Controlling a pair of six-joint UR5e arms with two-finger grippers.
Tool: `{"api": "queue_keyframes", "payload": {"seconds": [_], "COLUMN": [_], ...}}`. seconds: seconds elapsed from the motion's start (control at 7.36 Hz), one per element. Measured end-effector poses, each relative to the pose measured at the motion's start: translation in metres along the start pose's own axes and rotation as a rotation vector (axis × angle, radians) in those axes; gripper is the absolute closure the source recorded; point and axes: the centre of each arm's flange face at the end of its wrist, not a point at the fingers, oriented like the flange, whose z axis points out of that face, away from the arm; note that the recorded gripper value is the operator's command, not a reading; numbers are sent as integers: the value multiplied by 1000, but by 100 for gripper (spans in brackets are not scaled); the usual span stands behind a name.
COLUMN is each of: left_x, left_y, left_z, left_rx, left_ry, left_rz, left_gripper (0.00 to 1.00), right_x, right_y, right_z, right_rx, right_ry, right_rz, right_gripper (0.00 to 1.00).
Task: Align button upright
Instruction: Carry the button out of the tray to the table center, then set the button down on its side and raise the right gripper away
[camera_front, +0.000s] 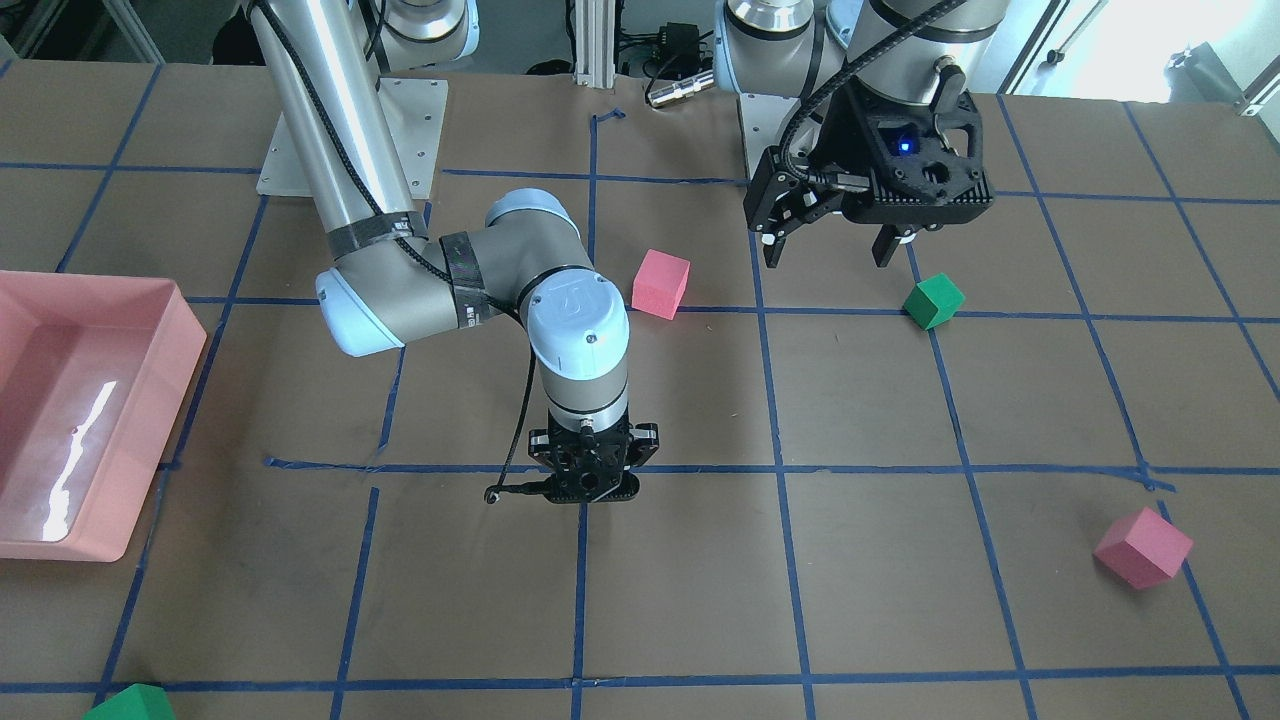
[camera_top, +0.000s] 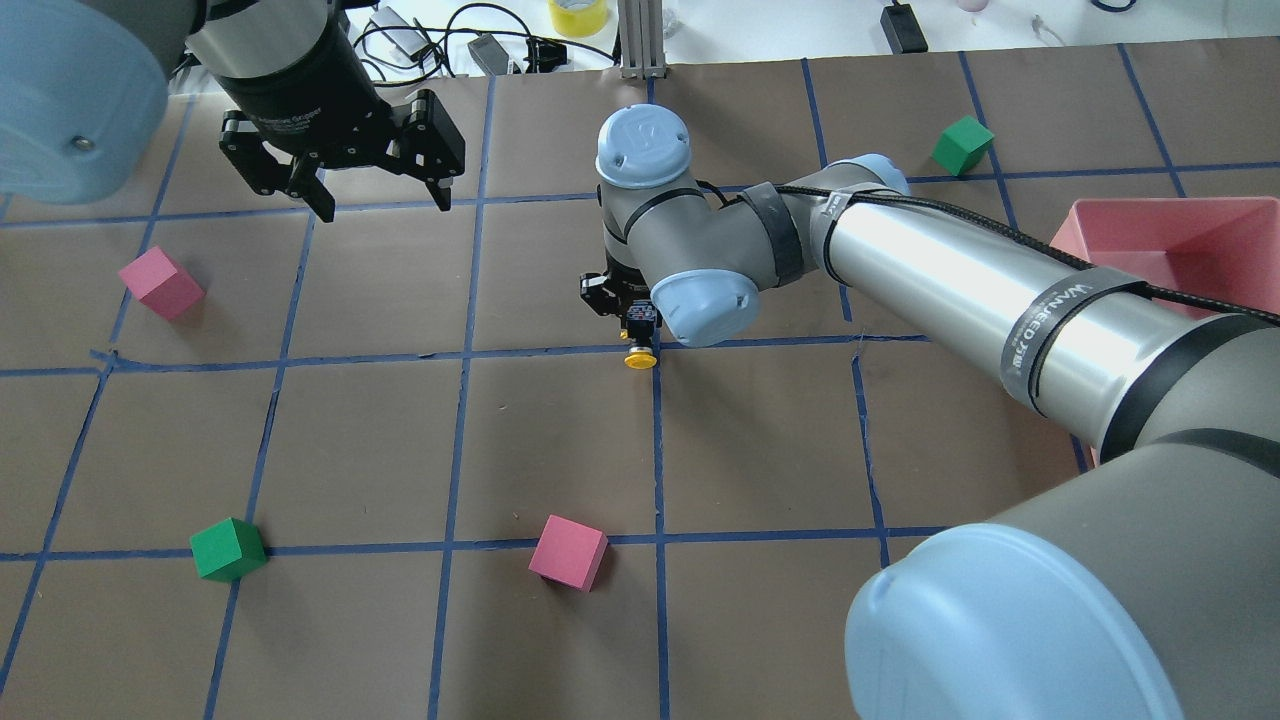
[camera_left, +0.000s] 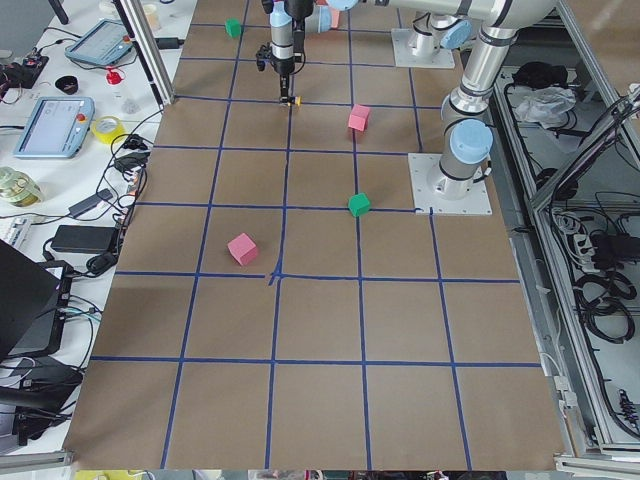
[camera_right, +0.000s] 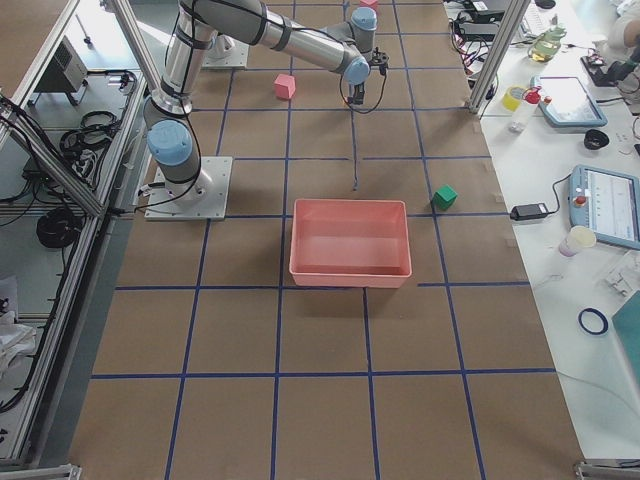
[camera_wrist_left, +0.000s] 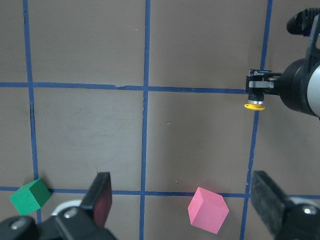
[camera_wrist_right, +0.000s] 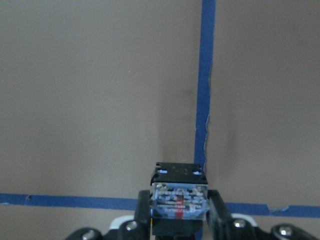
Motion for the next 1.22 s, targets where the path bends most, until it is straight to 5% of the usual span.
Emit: {"api": "queue_keyframes", "payload": {"seconds": [0.27,0.41,1.22], "left_x": [0,0,1], "left_y": [0,-1,-1], "left_z": [1,2,2], "left_rx": [-1,-1,4], "left_ry": [0,0,0], "left_rz": [0,0,1], "left_gripper": [0,0,0], "right_x": [1,1,11], "right_y": [3,4,11], "right_z": [4,3,-57], "right_rx": [-12,-13,54], "right_ry": [-8,-11,-26], "right_rz": [2,3,-66], "right_gripper": [55,1,0]}}
